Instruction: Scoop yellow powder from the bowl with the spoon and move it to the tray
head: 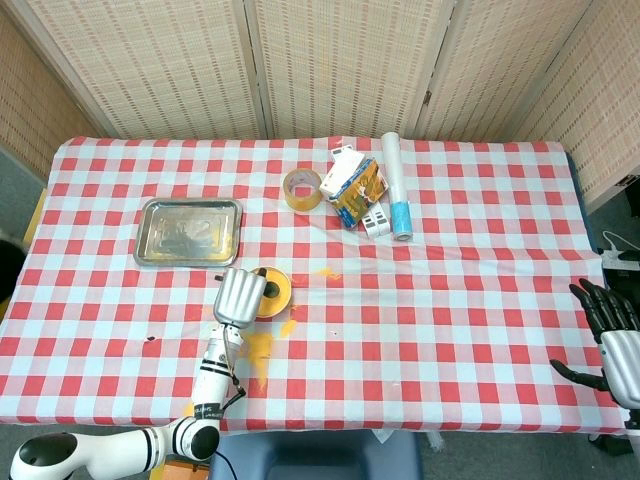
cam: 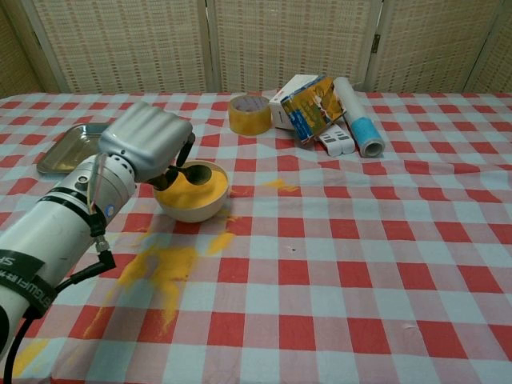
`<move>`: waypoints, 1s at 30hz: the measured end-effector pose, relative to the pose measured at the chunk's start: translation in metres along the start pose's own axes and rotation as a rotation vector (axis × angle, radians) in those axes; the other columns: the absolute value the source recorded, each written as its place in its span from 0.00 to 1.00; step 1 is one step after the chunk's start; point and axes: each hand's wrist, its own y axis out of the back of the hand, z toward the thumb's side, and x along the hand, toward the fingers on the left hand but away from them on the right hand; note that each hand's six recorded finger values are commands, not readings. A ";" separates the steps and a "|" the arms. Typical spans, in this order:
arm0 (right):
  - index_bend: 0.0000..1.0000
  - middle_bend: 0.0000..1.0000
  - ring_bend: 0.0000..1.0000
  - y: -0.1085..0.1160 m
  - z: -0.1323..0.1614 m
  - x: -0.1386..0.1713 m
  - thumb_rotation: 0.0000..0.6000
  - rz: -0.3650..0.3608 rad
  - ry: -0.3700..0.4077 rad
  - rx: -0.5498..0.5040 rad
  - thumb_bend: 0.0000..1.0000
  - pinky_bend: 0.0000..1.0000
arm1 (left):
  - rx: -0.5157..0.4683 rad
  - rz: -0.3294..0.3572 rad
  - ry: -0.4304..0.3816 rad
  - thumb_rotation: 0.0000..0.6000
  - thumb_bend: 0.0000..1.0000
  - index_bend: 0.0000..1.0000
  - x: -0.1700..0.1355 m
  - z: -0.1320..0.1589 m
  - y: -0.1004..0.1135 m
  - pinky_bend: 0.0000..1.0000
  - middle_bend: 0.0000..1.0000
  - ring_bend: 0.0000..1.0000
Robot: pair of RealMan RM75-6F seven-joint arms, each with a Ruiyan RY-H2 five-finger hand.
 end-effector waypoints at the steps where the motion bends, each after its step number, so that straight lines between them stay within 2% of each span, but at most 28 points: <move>1: 0.00 0.00 0.00 0.001 0.000 0.000 1.00 -0.003 -0.002 0.000 0.04 0.00 | 0.003 -0.002 0.000 1.00 0.46 0.58 0.000 0.000 -0.001 1.00 1.00 1.00; 9: 0.00 0.00 0.00 0.004 -0.002 0.002 1.00 -0.020 -0.008 -0.003 0.04 0.00 | 0.032 -0.027 -0.004 1.00 0.48 0.45 -0.002 0.004 -0.010 1.00 1.00 1.00; 16: 0.00 0.00 0.00 0.005 0.000 0.003 1.00 -0.024 -0.002 -0.006 0.04 0.00 | 0.034 -0.024 -0.007 1.00 0.48 0.40 -0.004 0.007 -0.008 1.00 1.00 1.00; 22: 0.00 0.00 0.00 0.004 0.001 0.003 1.00 -0.021 0.003 -0.004 0.04 0.00 | 0.008 0.006 -0.007 1.00 0.48 0.42 -0.008 0.002 0.002 1.00 1.00 1.00; 26: 0.00 0.00 0.00 0.002 0.002 0.003 1.00 -0.015 0.009 0.002 0.04 0.00 | -0.021 0.057 -0.006 1.00 0.47 0.45 -0.018 -0.015 0.011 1.00 1.00 1.00; 30: 0.00 0.00 0.00 0.001 0.006 0.005 1.00 -0.017 0.022 0.011 0.04 0.00 | -0.080 0.086 -0.017 1.00 0.46 0.40 -0.031 -0.030 0.008 1.00 1.00 1.00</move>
